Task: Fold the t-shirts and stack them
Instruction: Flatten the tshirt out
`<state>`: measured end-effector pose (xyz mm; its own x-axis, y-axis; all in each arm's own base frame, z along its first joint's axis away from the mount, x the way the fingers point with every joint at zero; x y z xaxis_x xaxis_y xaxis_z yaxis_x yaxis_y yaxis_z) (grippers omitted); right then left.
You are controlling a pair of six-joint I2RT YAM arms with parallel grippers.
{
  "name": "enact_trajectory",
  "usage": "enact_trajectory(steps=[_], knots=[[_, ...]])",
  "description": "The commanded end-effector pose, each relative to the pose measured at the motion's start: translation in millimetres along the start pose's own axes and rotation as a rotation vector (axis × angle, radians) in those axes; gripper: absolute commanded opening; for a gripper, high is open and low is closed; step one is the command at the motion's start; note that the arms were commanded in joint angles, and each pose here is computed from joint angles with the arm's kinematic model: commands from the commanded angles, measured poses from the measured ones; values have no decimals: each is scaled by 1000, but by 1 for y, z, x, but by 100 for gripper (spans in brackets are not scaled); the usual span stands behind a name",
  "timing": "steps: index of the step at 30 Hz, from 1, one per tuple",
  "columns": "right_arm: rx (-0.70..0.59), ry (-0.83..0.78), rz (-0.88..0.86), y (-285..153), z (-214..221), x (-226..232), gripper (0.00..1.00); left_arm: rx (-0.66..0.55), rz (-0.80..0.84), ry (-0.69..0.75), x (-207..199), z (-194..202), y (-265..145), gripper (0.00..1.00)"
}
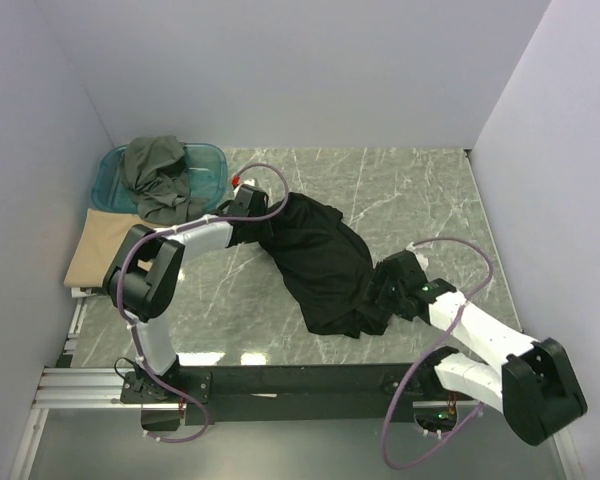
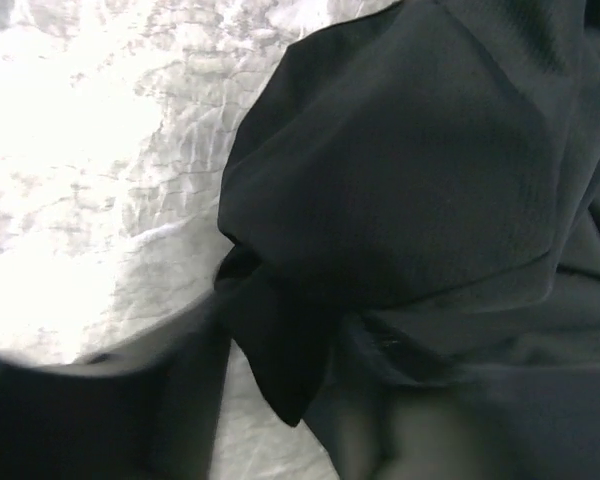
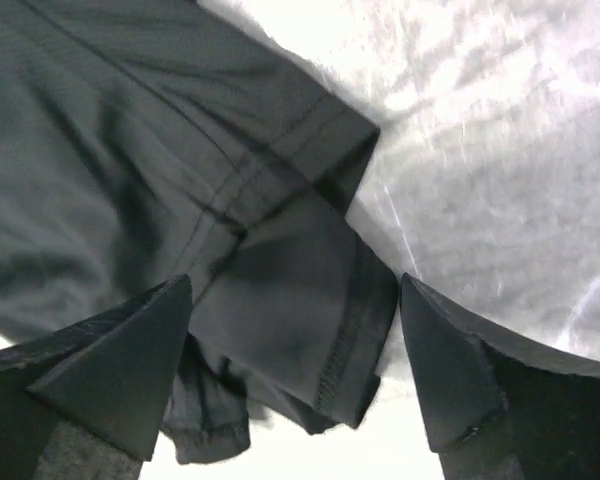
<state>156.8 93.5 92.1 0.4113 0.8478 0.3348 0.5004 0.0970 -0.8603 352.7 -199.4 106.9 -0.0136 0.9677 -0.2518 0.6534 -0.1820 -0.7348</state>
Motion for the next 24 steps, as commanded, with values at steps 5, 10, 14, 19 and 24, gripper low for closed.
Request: enact_trajectory(steps=[5,10,14,19,24], knots=[[-39,-23,-32,25,-19,30,60,-38,81,-16,-10,-19,5,1],[-126,-43,-28,10,-38,42,0,-91,95,-23,-10,-29,-17,1],[-273,-57,-39,-26,-61,45,0,-171,171,-36,-13,-39,-57,1],[-451,-39,-124,-87,-85,49,0,-283,295,-66,-12,-43,-122,1],[-639,-5,-270,-156,-106,52,0,-462,441,-84,-14,-55,-201,1]])
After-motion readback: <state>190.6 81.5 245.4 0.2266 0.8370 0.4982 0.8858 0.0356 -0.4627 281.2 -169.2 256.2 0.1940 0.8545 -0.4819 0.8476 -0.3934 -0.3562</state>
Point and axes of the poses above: each gripper's point midway between its finger pads, its own y axis out along the fingers, its own x axis along the line the jaws close on, z = x × y, the point moved 8 cm from there along -y, back along the fingers, and after that the axes turned 6 degrees about y, right-handed, at the moved point
